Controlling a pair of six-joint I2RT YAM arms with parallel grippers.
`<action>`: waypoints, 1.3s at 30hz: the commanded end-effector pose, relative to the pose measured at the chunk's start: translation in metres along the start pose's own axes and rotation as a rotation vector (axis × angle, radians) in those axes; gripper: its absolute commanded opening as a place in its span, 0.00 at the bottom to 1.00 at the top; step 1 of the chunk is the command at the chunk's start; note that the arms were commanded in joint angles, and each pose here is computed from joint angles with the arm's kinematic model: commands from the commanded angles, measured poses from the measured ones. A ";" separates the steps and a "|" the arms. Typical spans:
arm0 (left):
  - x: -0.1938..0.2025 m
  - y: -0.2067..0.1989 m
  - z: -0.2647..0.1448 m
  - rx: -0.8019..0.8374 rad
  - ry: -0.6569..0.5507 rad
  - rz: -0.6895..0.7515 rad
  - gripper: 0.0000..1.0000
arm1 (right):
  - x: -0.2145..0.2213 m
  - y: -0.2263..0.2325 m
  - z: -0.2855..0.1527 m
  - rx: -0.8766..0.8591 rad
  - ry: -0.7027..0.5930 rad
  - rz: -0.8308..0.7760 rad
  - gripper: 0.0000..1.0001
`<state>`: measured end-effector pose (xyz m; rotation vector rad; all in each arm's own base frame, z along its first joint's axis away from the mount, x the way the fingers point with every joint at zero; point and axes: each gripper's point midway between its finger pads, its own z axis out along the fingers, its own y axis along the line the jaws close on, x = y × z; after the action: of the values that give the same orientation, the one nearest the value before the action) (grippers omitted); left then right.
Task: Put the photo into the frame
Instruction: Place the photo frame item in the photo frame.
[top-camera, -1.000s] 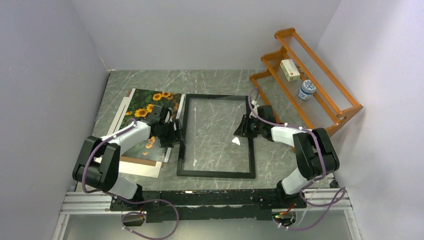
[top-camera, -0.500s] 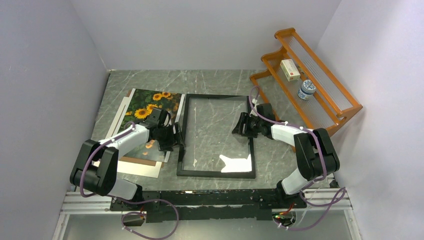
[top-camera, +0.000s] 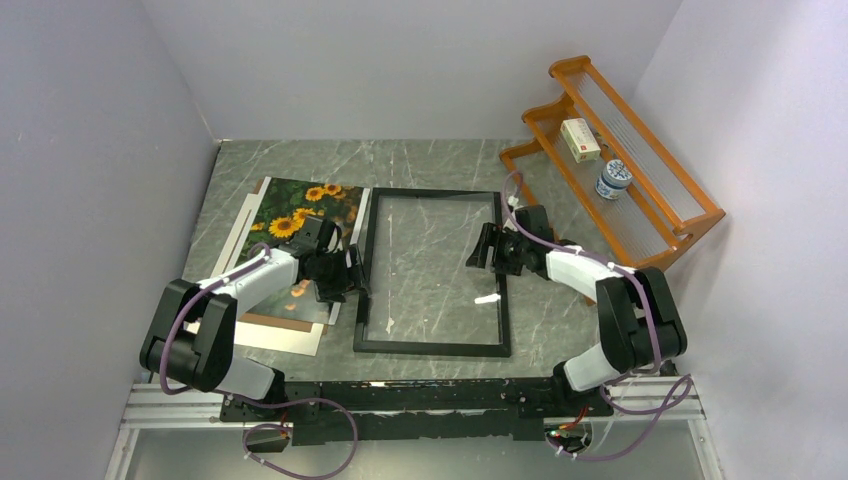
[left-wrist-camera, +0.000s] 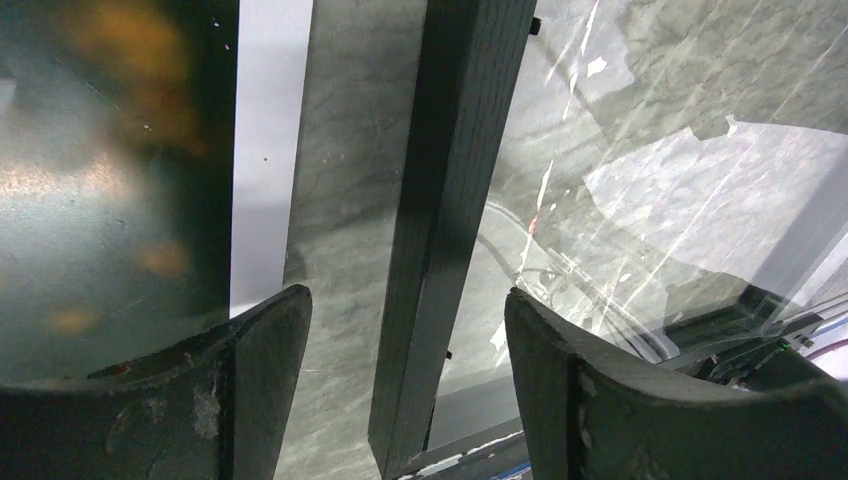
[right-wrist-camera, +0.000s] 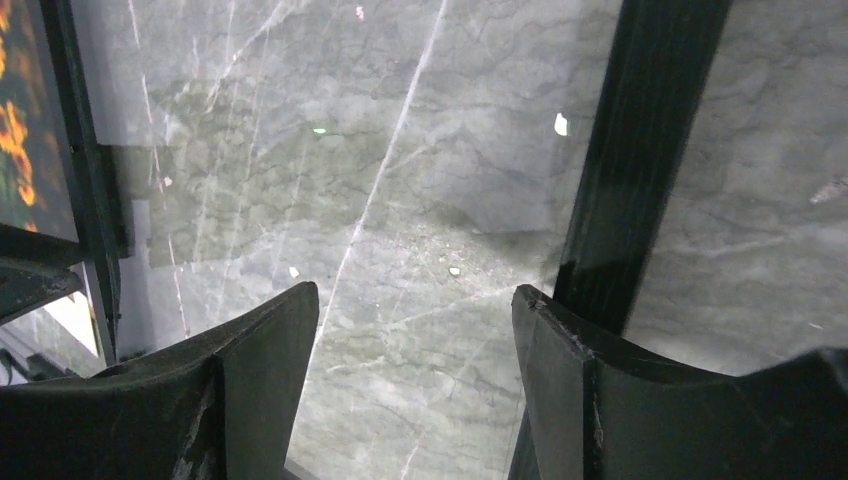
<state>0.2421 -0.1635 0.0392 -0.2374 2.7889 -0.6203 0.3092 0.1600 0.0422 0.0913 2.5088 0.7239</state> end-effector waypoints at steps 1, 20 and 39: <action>-0.010 -0.006 -0.008 0.008 -0.044 0.015 0.77 | -0.027 0.007 -0.016 0.037 -0.072 -0.019 0.75; -0.012 -0.007 -0.002 0.021 -0.043 0.021 0.77 | -0.032 -0.044 -0.028 0.332 -0.108 0.048 0.76; -0.011 -0.006 0.001 0.020 -0.040 0.024 0.76 | -0.036 -0.051 -0.016 0.376 -0.069 0.026 0.50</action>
<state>0.2475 -0.1643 0.0399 -0.2332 2.7668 -0.6206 0.3205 0.1075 0.0224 0.2784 2.6201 0.2926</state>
